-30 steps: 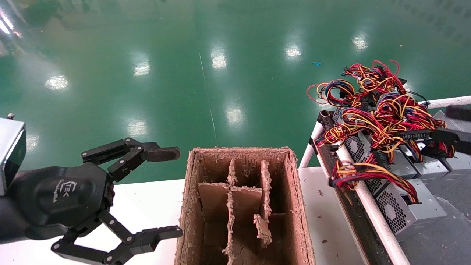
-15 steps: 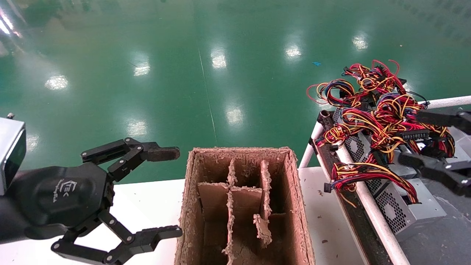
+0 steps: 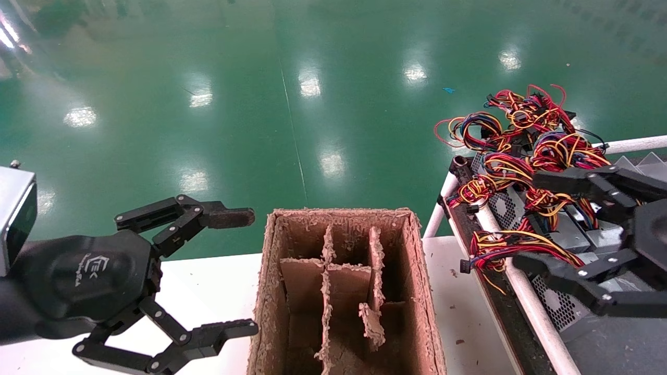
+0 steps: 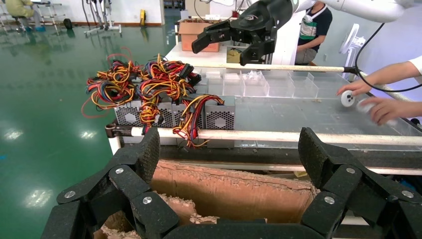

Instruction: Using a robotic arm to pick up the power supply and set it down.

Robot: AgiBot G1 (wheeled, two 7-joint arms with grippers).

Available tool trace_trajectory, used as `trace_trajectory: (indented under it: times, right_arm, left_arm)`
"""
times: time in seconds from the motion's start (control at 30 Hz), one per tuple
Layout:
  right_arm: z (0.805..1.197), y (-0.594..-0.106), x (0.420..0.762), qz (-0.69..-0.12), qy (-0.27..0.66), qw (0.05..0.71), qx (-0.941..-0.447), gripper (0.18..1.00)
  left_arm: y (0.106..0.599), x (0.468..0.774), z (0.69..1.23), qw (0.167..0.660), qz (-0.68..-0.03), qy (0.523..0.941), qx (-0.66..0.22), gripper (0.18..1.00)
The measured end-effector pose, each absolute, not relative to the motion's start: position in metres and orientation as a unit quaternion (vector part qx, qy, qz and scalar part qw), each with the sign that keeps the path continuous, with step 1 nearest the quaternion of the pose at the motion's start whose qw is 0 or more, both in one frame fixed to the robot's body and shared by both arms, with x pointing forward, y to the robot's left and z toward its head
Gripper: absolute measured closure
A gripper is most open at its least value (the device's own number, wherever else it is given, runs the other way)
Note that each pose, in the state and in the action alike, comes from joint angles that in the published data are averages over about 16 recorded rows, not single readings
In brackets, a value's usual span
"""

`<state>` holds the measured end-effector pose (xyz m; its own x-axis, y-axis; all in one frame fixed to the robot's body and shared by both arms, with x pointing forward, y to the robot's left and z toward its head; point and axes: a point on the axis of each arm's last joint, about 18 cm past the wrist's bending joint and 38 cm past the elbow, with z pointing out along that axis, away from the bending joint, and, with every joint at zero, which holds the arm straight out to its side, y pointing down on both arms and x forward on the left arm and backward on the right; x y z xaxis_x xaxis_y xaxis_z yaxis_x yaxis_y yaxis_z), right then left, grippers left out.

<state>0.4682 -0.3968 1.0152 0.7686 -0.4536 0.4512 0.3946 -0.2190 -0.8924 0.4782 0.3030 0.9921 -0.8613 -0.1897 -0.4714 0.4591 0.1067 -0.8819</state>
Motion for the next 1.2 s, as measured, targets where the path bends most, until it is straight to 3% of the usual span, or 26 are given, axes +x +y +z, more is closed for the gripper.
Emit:
trace_trajectory:
  times: [0.33,1.2]
  right_arm:
    - [1.007,-0.367,0.473,-0.308,-0.017,0.638,-0.706,0.18]
    - [0.992,-0.301,0.475,-0.243,-0.104,0.659,-0.705,0.178]
  left_arm:
    - [0.303,0.478,0.992,0.245,-0.661,0.702,0.096,0.184]
    - [0.303,0.478,0.992,0.245,-0.661,0.702,0.096,0.184]
